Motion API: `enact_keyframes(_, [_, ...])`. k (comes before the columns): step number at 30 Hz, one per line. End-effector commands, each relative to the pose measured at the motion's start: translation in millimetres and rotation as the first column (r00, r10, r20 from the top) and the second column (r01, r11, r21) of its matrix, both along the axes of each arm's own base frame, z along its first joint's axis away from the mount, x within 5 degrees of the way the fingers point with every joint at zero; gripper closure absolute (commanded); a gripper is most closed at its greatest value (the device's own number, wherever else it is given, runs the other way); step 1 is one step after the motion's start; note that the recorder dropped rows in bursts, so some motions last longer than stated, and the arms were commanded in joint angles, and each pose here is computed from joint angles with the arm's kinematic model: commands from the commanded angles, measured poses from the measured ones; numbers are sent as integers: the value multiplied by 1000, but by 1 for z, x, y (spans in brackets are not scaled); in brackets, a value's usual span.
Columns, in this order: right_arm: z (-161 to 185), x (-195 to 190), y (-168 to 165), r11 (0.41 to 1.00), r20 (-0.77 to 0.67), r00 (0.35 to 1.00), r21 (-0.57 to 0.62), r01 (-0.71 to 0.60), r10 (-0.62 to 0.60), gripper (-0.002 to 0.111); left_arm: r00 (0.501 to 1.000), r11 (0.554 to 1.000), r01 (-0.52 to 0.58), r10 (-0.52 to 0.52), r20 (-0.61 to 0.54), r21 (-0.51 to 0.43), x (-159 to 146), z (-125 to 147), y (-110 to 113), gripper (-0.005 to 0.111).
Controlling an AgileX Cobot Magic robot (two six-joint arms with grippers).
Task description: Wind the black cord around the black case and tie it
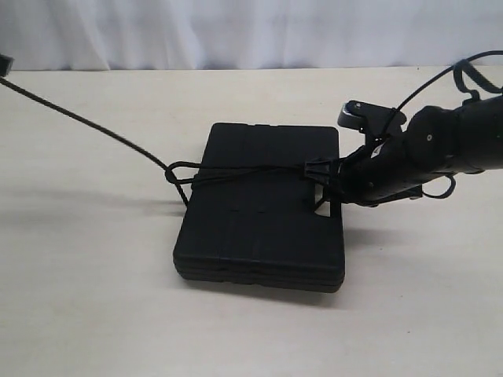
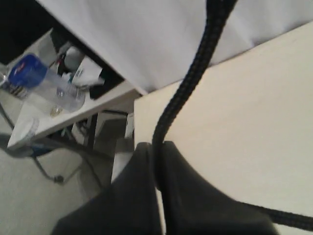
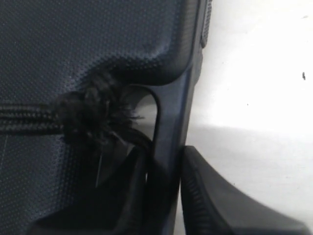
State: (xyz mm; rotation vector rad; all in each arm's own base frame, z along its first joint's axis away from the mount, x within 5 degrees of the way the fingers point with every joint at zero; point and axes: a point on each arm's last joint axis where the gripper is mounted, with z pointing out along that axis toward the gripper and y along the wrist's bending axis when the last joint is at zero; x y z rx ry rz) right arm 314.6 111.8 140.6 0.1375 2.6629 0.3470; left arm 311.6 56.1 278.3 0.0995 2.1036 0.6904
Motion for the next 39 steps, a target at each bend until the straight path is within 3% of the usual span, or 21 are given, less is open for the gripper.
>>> enact_keyframes(1, [8,5,-4,1000,74,997,-13,-13,14,104,987,988,-149,147,-56,-27,-8,-18,35,107])
enact_keyframes(10, [-10,13,-26,998,30,998,-29,57,-57,104,958,967,-250,238,-160,-56,-12,-54,76,107])
enact_keyframes(23, [-16,18,-25,998,62,997,-34,57,-55,104,945,976,-201,172,-278,-80,0,-95,75,106])
enact_keyframes(26, [-16,19,-25,998,74,996,-33,60,-57,104,939,976,-212,188,-287,-54,-1,-95,77,96])
enact_keyframes(34, [-16,19,-25,998,78,995,-34,59,-56,104,936,974,-224,207,-285,-27,-1,-92,79,52])
enact_keyframes(39, [-15,20,-25,998,88,994,-33,61,-58,104,967,988,-146,131,-219,-55,15,-75,57,48])
